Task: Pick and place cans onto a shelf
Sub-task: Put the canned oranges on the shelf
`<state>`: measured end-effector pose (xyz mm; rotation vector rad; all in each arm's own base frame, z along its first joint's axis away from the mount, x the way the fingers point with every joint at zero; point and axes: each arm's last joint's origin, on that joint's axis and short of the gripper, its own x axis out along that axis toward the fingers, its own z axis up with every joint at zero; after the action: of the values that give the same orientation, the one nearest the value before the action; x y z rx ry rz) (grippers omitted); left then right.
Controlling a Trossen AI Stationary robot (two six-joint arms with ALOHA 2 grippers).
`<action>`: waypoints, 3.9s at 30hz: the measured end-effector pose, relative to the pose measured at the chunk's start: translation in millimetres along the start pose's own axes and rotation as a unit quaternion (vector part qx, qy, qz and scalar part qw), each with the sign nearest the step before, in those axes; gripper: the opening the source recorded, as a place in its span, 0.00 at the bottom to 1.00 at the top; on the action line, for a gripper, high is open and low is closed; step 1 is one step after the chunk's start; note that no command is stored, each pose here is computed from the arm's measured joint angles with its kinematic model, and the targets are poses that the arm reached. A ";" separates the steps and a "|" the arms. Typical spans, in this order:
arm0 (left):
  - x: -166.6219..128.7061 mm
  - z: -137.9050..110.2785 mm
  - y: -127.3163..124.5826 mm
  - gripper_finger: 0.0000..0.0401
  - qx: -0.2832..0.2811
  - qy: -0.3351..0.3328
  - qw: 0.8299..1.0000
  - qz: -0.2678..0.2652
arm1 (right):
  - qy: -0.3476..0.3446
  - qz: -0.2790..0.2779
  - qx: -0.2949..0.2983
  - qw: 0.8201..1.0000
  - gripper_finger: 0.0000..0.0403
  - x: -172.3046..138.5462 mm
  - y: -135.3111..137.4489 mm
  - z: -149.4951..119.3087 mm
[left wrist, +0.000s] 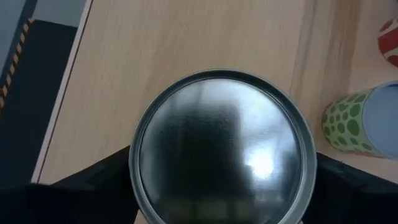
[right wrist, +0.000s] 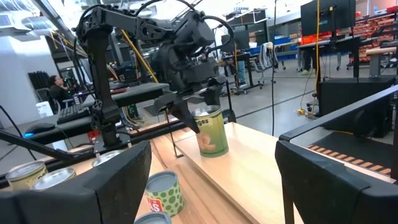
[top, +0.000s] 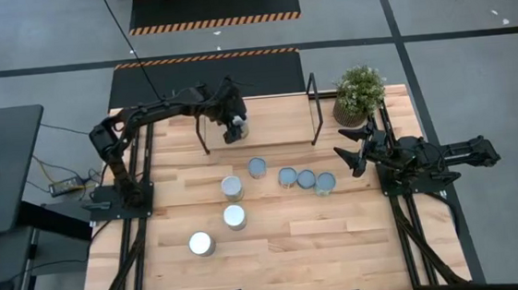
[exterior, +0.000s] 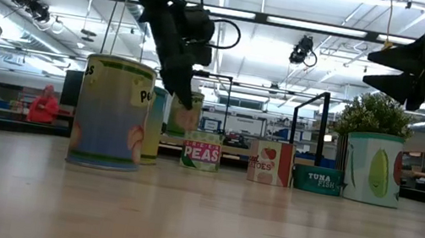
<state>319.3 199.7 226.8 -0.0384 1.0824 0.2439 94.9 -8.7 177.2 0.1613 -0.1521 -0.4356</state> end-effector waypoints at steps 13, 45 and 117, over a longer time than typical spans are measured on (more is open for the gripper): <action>2.9 -1.2 -10.1 0.98 0.043 0.039 0.997 0.048 | 0.000 0.000 0.000 1.000 0.87 0.0 0.0 0.1; -63.6 5.6 -24.2 0.98 0.057 -0.031 0.995 0.072 | 0.000 0.001 0.000 1.000 0.87 0.0 0.1 0.0; -20.6 33.8 -57.1 0.98 0.010 -0.037 0.946 0.323 | 0.000 0.001 0.000 1.000 0.87 0.0 0.1 0.0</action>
<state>351.9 145.6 255.8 0.3485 0.9964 0.8178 94.9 -8.6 177.2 0.1611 -0.1520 -0.4328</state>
